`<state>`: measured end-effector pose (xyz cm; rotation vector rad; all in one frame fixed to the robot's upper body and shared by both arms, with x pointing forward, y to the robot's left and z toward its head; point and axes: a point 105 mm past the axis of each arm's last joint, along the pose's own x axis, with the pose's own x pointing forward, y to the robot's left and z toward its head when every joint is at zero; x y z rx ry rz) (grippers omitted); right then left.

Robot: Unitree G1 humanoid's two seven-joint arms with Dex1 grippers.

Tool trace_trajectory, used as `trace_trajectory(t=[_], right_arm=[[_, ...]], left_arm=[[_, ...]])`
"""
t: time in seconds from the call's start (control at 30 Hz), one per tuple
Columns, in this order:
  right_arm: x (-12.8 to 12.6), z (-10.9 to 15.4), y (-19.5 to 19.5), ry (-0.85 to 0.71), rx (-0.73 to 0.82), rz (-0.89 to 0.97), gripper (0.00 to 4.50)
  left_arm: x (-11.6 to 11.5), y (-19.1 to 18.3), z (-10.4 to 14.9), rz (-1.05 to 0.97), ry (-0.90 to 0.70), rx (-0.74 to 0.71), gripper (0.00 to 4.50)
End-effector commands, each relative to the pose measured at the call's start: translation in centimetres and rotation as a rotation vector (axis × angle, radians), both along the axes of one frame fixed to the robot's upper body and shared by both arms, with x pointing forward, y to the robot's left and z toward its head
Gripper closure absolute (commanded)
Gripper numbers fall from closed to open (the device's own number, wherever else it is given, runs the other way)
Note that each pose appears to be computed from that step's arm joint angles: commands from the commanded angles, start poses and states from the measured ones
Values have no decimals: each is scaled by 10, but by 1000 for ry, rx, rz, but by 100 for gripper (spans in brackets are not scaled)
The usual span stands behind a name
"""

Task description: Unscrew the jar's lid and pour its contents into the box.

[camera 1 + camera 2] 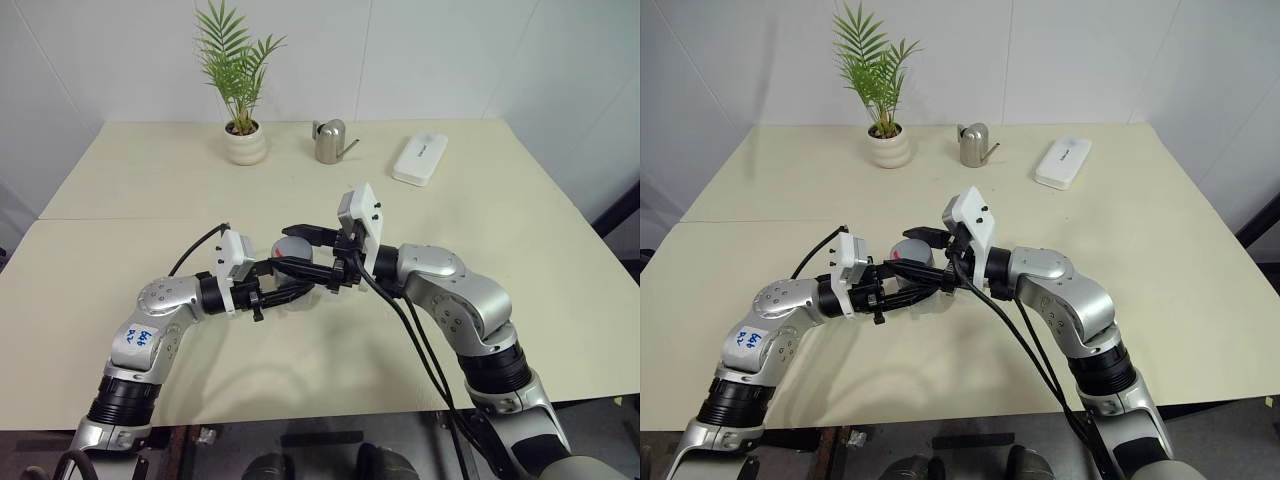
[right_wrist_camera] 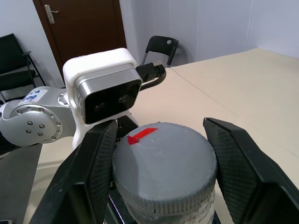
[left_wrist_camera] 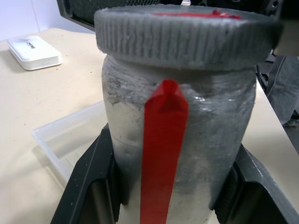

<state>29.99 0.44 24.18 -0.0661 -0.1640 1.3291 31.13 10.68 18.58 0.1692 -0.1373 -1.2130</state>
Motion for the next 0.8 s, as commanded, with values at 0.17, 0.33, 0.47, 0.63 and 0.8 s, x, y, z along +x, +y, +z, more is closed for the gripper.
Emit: trace_trajectory(t=[0.17,0.33,0.47,0.63,0.8], right_arm=[[-34,28,-20,-116,-101,419,158],[-36,47,-26,-190,-179,564,158],[-30,53,-27,-223,-198,565,158],[-20,57,-29,-230,-179,523,158],[3,64,-44,-197,-137,356,26]], left_arm=[[-10,-12,35,-250,-69,-26,254],[-13,-21,43,-371,-75,-19,254],[-15,-24,43,-388,-76,-20,254],[-17,-20,41,-371,-68,-20,254],[-12,-6,30,-295,-23,20,254]])
